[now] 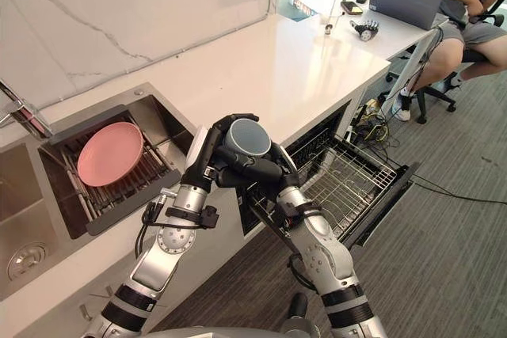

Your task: Walk over to the sink, pick up the cup, carry it to the dishwasher, place the cup inside the dishwasher, then close the dishwasher door

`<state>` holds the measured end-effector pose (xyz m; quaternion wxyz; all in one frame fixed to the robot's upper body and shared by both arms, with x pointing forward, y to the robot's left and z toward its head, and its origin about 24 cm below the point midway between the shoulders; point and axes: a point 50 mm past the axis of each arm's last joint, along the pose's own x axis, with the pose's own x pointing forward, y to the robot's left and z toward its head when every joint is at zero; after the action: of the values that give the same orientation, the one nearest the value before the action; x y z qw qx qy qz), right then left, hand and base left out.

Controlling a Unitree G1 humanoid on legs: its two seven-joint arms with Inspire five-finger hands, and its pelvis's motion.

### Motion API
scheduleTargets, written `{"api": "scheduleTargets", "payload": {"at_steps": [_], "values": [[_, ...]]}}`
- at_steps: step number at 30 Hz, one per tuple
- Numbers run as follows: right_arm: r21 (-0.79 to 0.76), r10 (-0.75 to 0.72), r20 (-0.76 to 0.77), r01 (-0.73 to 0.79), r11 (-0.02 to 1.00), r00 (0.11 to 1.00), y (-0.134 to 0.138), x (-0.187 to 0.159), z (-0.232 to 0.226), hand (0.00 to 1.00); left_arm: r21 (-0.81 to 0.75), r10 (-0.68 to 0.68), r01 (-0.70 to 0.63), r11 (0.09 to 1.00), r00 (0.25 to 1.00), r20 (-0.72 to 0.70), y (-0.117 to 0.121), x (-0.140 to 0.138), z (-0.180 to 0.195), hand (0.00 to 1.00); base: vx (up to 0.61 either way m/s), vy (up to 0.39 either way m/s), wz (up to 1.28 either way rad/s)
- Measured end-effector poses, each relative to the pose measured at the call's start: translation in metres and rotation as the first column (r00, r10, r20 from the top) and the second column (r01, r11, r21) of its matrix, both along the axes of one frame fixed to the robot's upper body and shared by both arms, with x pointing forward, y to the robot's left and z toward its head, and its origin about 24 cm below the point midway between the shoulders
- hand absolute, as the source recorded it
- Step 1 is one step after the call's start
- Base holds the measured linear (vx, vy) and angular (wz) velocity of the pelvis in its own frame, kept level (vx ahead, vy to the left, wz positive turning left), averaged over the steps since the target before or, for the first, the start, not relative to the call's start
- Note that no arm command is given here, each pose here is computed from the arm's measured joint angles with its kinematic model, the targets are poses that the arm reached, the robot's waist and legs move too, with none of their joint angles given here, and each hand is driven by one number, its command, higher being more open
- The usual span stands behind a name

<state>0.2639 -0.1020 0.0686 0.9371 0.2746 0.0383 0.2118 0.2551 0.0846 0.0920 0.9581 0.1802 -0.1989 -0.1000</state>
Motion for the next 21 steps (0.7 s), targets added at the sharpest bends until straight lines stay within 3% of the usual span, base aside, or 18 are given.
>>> {"api": "scheduleTargets", "payload": {"at_steps": [2,3,21], "values": [[-0.005,0.011,0.007,-0.011,1.000,1.000,-0.0007,0.0007,0.0003,1.00,0.006,-0.008,0.008,1.000,1.000,0.002,0.0008,0.0008,0.0009,0.00,-0.01,0.004,0.06],[-0.008,0.016,0.008,-0.016,1.000,1.000,-0.0013,0.0008,-0.0001,0.00,0.011,-0.014,0.014,1.000,1.000,0.003,0.0009,0.0013,0.0014,0.00,-0.01,0.004,0.04],[-0.032,-0.052,0.040,0.053,0.998,0.998,-0.0035,0.0062,0.0047,0.00,-0.057,-0.056,0.055,0.997,0.998,-0.015,0.0048,0.0072,0.0081,0.00,0.00,0.000,0.00]]}}
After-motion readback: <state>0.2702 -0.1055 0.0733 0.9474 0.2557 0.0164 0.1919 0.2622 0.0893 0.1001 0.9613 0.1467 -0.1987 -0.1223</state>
